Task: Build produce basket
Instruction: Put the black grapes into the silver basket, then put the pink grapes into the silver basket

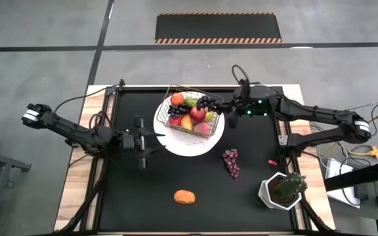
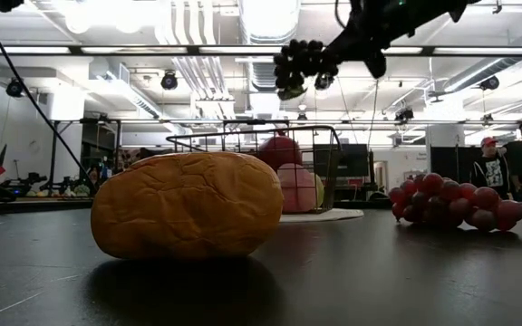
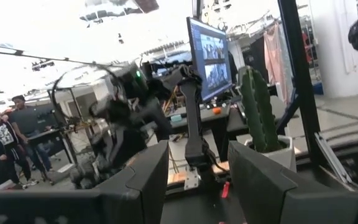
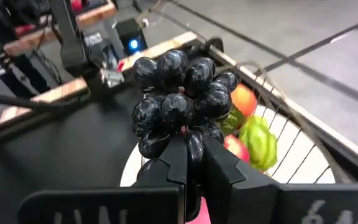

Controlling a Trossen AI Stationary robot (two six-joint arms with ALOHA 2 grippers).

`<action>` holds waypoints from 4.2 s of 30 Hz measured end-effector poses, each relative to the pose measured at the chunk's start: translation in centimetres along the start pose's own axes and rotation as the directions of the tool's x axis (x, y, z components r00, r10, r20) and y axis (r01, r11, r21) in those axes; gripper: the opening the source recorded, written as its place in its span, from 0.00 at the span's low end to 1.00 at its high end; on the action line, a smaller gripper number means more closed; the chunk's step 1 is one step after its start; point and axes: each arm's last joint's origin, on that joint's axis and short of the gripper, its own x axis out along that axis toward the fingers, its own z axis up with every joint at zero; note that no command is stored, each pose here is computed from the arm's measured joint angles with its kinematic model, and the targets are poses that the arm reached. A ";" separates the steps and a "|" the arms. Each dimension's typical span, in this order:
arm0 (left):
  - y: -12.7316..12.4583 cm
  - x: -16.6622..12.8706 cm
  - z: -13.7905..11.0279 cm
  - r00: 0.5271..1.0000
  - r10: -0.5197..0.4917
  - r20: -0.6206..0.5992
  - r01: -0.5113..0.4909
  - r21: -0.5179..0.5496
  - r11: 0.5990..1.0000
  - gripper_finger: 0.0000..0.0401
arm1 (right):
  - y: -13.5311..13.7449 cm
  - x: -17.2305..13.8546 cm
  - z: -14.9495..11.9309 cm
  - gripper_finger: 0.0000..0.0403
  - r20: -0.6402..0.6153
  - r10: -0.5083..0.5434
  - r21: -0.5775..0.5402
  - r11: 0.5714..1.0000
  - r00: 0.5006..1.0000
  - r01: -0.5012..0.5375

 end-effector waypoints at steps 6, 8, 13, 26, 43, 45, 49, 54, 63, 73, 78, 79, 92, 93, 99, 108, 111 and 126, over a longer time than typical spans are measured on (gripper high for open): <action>0.1 0.0 0.2 1.000 0.005 0.012 -0.005 0.010 1.000 0.37 | 0.0 2.4 -1.4 0.03 -0.093 -0.017 0.032 0.999 0.996 0.020; 0.1 0.0 0.2 1.000 0.005 0.012 -0.005 0.022 1.000 0.37 | -0.2 3.1 -1.9 0.03 -0.119 -0.025 0.045 0.999 0.993 0.030; 0.1 0.0 0.2 1.000 0.004 0.007 -0.004 0.027 1.000 0.37 | -0.4 4.0 -2.2 0.03 -0.159 -0.071 0.060 0.995 0.985 0.082; -0.4 0.2 -0.8 0.999 -0.010 -0.032 0.011 0.046 0.999 0.37 | -1.3 5.5 -3.2 0.12 -0.203 -0.282 0.126 0.942 0.938 0.310; -0.4 0.2 -1.0 0.999 -0.012 -0.039 0.014 0.050 0.999 0.37 | -1.9 7.3 -4.6 0.51 -0.248 -0.341 0.181 0.903 0.907 0.389; -0.4 0.2 -1.0 0.999 -0.012 -0.038 0.014 0.050 0.999 0.37 | -1.8 7.0 -4.2 0.53 -0.233 -0.339 0.187 0.904 0.912 0.384; -0.4 0.2 -1.0 0.999 -0.012 -0.038 0.014 0.049 0.999 0.37 | -1.5 6.3 -3.3 0.55 -0.198 -0.329 0.199 0.909 0.923 0.367; -0.4 0.2 -1.0 0.999 -0.012 -0.039 0.014 0.048 0.999 0.37 | -1.1 5.4 -2.4 0.54 -0.159 -0.312 0.209 0.917 0.937 0.341; -0.4 0.2 -1.1 0.999 -0.012 -0.040 0.014 0.048 0.999 0.37 | 1.8 6.6 -1.9 0.54 -0.010 -0.192 0.124 0.974 0.981 0.191; -0.5 0.2 -1.1 0.999 -0.013 -0.040 0.014 0.045 0.999 0.37 | 8.5 8.4 -4.4 0.54 0.044 0.007 -0.172 0.985 0.999 0.001; -0.5 0.2 -1.1 0.999 -0.012 -0.039 0.014 0.047 0.999 0.37 | 11.4 6.9 -5.1 0.54 0.018 0.104 -0.231 0.968 0.994 -0.097; -0.4 0.2 -1.0 0.999 -0.011 -0.034 0.013 0.046 0.999 0.37 | 11.9 6.3 -5.1 0.54 -0.006 0.119 -0.239 0.964 0.993 -0.117; -2.1 1.1 -1.6 0.996 -0.089 0.032 0.093 -0.161 0.983 0.37 | 16.8 -1.2 -6.8 0.54 -0.433 0.232 -0.174 0.927 0.871 -0.334; -2.4 1.4 -1.8 0.995 -0.093 0.035 0.098 -0.185 0.978 0.37 | 17.1 -1.5 -7.2 0.54 -0.456 0.230 -0.173 0.925 0.860 -0.339; -4.8 2.8 -3.0 0.987 -0.158 -0.012 0.145 -0.321 0.936 0.37 | 17.6 -2.5 -8.7 0.55 -0.540 0.199 -0.021 0.968 0.818 -0.249; -8.0 4.8 -2.9 0.973 -0.229 -0.032 0.211 -0.283 0.936 0.37 | 16.2 -2.9 -11.1 0.68 -0.656 0.051 0.151 0.986 0.753 0.064; -8.1 5.1 -2.6 0.974 -0.226 -0.026 0.213 -0.239 0.947 0.37 | 15.4 -2.9 -12.2 0.73 -0.695 -0.030 0.154 0.970 0.718 0.190; -6.5 4.3 -0.6 0.994 -0.106 0.012 0.107 -0.055 0.993 0.37 | 15.4 1.0 -17.7 0.70 -0.754 -0.276 0.000 0.907 0.595 0.421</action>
